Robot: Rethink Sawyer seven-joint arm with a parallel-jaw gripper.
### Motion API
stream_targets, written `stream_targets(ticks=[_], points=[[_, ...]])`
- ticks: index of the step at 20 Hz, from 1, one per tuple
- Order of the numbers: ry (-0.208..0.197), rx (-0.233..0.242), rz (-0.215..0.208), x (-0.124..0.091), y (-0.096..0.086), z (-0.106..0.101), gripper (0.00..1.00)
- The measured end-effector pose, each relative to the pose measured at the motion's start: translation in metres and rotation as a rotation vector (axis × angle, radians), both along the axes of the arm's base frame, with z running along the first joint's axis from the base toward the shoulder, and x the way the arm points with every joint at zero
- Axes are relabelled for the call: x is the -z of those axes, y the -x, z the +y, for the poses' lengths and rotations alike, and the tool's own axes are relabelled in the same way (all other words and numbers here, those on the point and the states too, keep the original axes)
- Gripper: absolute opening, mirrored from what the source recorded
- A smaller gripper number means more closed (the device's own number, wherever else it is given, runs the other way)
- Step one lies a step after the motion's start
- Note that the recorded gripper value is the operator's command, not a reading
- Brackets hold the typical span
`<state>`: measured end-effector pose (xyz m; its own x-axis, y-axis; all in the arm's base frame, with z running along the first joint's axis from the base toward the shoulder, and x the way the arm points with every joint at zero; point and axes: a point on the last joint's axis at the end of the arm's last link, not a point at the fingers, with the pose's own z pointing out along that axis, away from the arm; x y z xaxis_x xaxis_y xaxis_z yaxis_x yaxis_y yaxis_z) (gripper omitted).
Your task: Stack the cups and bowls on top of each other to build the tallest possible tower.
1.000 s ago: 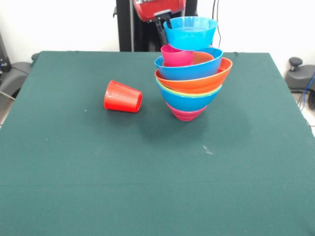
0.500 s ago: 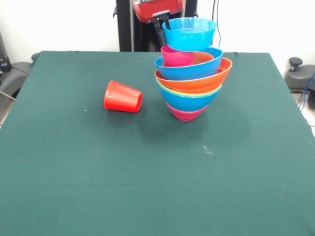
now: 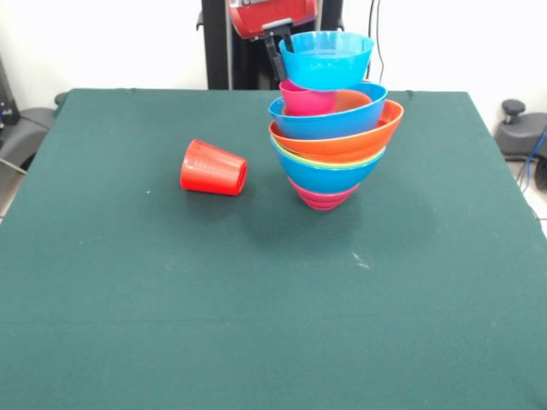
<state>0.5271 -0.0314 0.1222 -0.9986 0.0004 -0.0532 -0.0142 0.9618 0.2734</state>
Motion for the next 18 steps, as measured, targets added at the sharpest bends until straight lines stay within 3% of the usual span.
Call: stream_targets(ticks=[13, 14, 18], points=[[0.005, 0.016, -0.011, -0.002, -0.009, -0.007, 0.00], [0.006, 0.018, -0.013, -0.003, -0.011, -0.008, 1.00], [0.005, 0.019, -0.017, -0.003, -0.012, -0.008, 1.00]])
